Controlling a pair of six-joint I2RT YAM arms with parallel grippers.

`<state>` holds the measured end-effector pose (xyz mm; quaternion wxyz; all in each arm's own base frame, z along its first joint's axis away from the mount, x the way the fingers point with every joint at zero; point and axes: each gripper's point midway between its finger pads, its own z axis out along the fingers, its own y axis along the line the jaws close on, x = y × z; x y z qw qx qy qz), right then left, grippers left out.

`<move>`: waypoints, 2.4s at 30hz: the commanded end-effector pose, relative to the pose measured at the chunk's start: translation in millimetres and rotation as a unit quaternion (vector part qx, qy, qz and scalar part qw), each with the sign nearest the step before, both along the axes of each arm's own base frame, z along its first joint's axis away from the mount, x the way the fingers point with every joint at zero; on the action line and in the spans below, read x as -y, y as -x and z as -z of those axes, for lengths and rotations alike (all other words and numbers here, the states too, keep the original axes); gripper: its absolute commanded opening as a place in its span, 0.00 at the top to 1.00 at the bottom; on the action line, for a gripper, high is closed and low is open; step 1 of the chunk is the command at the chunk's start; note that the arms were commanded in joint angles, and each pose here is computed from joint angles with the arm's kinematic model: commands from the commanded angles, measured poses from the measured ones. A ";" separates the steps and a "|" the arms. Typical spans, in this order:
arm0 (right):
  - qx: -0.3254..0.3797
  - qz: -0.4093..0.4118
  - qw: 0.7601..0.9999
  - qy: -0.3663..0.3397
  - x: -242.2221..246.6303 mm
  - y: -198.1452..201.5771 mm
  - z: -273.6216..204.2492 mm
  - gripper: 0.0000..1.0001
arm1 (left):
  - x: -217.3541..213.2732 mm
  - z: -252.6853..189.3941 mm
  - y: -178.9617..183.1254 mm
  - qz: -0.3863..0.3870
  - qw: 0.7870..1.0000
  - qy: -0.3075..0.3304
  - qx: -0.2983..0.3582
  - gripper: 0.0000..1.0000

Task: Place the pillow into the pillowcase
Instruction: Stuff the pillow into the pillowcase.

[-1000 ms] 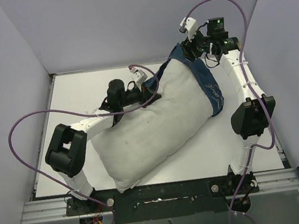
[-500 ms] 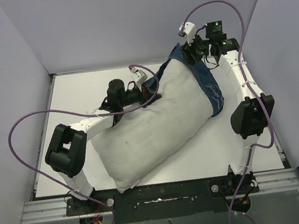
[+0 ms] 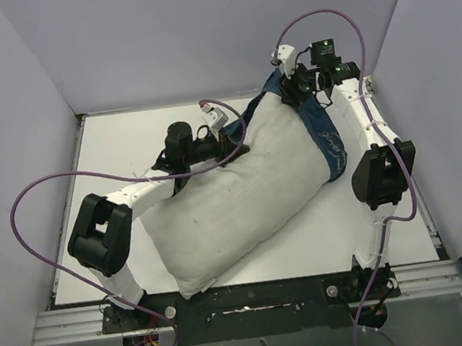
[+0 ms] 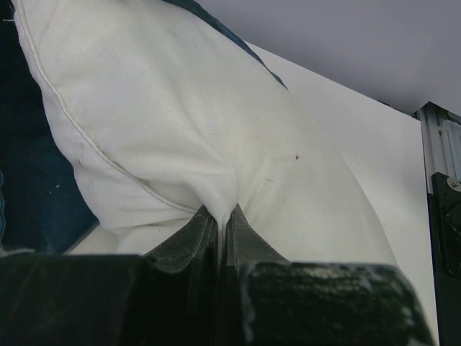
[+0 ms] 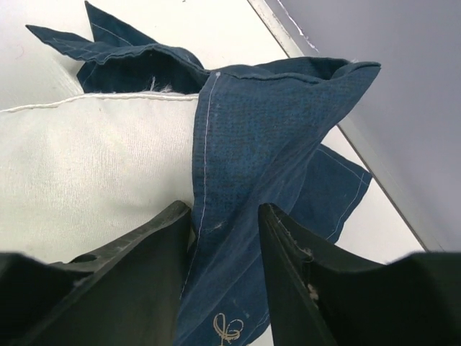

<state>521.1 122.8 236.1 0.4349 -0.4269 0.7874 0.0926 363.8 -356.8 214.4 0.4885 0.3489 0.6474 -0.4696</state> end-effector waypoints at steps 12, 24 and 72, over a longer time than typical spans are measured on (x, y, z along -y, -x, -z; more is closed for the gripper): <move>0.097 -0.015 0.995 0.011 -4.3 -19.7 -59.6 1.00 | 7.5 -46.6 22.2 0.055 0.997 0.014 0.054 1.00; 0.070 -0.163 0.957 -0.230 -94.3 69.0 -146.7 1.00 | 8.6 -79.6 -9.0 0.026 0.997 0.034 0.066 0.85; 0.035 -0.229 0.925 -0.303 -161.0 127.6 -193.9 1.00 | 96.7 -130.9 -94.5 0.071 0.933 0.286 0.208 1.00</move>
